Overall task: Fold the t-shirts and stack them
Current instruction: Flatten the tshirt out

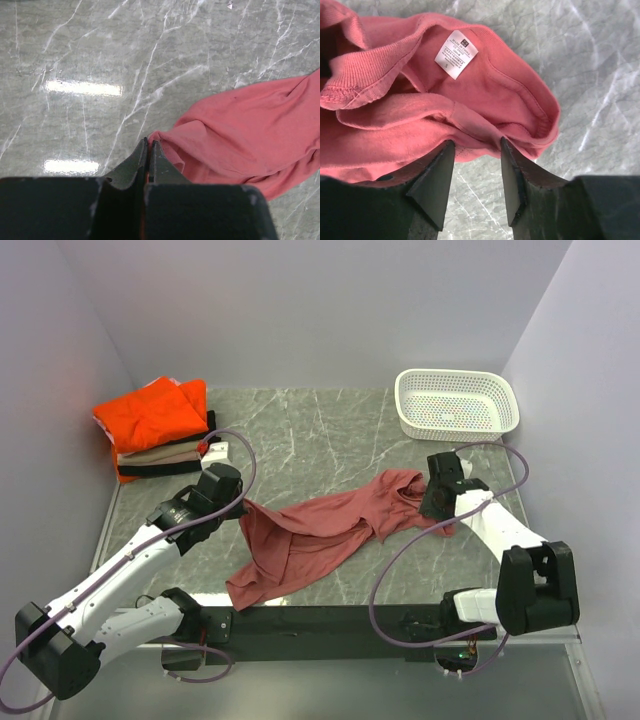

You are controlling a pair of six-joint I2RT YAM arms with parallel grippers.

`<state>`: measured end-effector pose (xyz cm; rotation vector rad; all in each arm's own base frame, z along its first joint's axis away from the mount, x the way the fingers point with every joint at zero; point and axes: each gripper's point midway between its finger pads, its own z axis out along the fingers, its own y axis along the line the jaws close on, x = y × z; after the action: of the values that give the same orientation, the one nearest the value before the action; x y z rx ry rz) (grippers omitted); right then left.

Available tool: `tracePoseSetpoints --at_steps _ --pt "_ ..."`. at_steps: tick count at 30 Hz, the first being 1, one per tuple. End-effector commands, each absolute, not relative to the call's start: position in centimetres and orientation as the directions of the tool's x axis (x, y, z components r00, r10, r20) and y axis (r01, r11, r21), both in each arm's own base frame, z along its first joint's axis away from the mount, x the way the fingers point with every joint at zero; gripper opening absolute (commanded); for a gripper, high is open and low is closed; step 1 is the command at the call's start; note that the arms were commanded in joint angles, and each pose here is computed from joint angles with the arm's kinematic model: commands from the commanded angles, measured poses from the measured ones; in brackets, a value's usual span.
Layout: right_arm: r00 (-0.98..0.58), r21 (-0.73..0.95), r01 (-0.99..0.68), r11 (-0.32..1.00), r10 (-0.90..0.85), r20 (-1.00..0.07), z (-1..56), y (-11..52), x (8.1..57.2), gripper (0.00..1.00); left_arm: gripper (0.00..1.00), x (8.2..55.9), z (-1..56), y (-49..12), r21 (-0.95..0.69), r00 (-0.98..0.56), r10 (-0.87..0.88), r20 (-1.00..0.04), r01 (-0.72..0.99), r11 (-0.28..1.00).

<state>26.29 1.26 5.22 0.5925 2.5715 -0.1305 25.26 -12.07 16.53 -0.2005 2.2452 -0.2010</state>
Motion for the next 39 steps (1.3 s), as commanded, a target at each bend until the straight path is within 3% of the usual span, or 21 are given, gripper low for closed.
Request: tracePoseSetpoints --at_steps 1,11,14,17,19,28,39 --pt "-0.765 0.047 0.433 0.9 0.394 -0.509 5.2 1.4 27.3 0.47 0.0 25.7 17.5 -12.2 -0.229 -0.598 -0.215 -0.772 -0.054 0.972" --pt "-0.786 0.03 0.434 0.9 0.394 -0.476 3.4 1.4 27.1 0.43 0.0 25.7 17.2 -12.2 -0.221 -0.606 -0.21 -0.767 -0.058 0.974" --pt "-0.791 0.04 0.427 0.904 0.394 -0.468 3.2 1.6 27.1 0.34 0.0 25.7 17.2 -12.2 -0.219 -0.606 -0.209 -0.768 -0.058 0.974" --pt "-0.792 0.041 0.424 0.905 0.392 -0.468 3.3 1.6 27.1 0.08 0.0 25.7 17.1 -12.2 -0.217 -0.608 -0.207 -0.767 -0.059 0.974" --pt "-0.79 0.044 0.421 0.906 0.39 -0.474 4.0 1.6 26.9 0.01 0.0 25.7 17.1 -12.2 -0.219 -0.608 -0.209 -0.766 -0.059 0.974" --pt "-0.681 0.105 0.408 0.907 0.379 -0.626 13.9 1.1 28.8 0.0 0.0 26.3 18.1 -12.4 -0.209 -0.595 -0.195 -0.78 -0.047 0.977" --pt "-0.479 0.223 0.318 0.922 0.359 -0.801 28.6 1.1 29.2 0.0 0.0 30.0 31.4 -7.9 -0.159 -0.351 -0.198 -0.915 -0.136 0.978"
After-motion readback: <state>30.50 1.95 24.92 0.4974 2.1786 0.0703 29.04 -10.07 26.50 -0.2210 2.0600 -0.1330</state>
